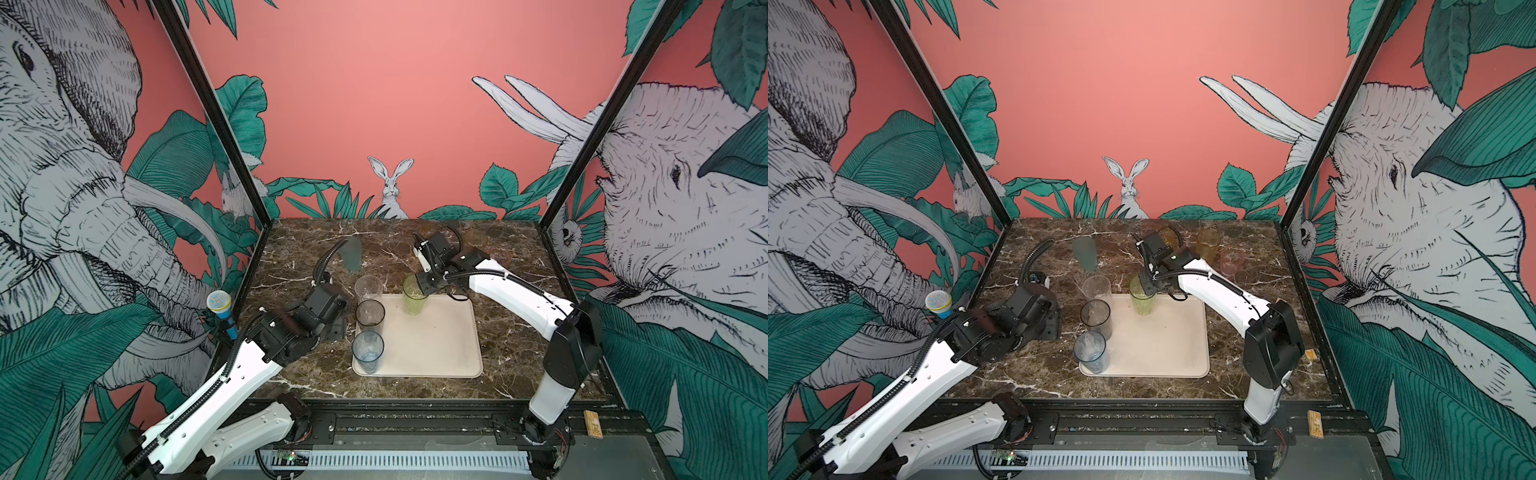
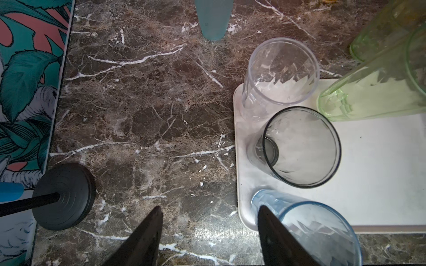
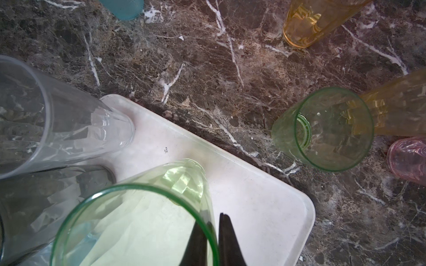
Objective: Place the glasses into the tray
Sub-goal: Place the glass on the tray, then pick up the glass from the top-left of the table.
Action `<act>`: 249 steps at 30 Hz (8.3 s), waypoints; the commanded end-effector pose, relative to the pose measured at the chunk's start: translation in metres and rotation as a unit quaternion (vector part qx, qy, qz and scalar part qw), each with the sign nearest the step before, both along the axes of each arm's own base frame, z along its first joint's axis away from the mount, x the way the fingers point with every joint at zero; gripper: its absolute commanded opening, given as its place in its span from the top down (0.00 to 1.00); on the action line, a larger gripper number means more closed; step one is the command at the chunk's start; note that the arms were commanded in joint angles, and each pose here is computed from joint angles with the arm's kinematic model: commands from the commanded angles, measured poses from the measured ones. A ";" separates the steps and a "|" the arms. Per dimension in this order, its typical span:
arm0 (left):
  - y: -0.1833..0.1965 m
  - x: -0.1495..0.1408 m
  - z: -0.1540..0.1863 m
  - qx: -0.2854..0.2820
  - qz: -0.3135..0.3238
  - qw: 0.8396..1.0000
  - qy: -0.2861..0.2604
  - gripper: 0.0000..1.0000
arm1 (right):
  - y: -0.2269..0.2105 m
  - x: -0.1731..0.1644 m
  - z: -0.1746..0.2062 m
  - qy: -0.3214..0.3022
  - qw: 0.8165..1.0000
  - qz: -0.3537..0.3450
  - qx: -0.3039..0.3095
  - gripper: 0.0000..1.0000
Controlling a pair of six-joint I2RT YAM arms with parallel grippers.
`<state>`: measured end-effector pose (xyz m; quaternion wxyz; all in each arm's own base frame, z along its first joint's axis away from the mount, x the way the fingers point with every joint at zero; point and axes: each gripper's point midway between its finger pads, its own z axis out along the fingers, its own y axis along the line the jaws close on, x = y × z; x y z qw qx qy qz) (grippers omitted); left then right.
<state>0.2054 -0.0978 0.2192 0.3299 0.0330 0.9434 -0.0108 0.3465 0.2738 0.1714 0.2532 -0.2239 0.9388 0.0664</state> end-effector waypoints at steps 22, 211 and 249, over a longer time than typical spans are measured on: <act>-0.002 -0.001 -0.007 -0.015 0.008 1.000 0.007 0.33 | 0.004 0.005 -0.013 -0.012 1.000 -0.011 0.007 1.00; -0.018 0.025 0.017 -0.062 0.037 0.997 -0.020 0.29 | 0.209 0.171 -0.022 -0.066 0.955 -0.074 0.278 0.73; -0.013 0.015 0.010 -0.075 0.038 0.996 -0.016 0.29 | 0.173 0.144 0.041 -0.101 0.968 -0.040 0.228 1.00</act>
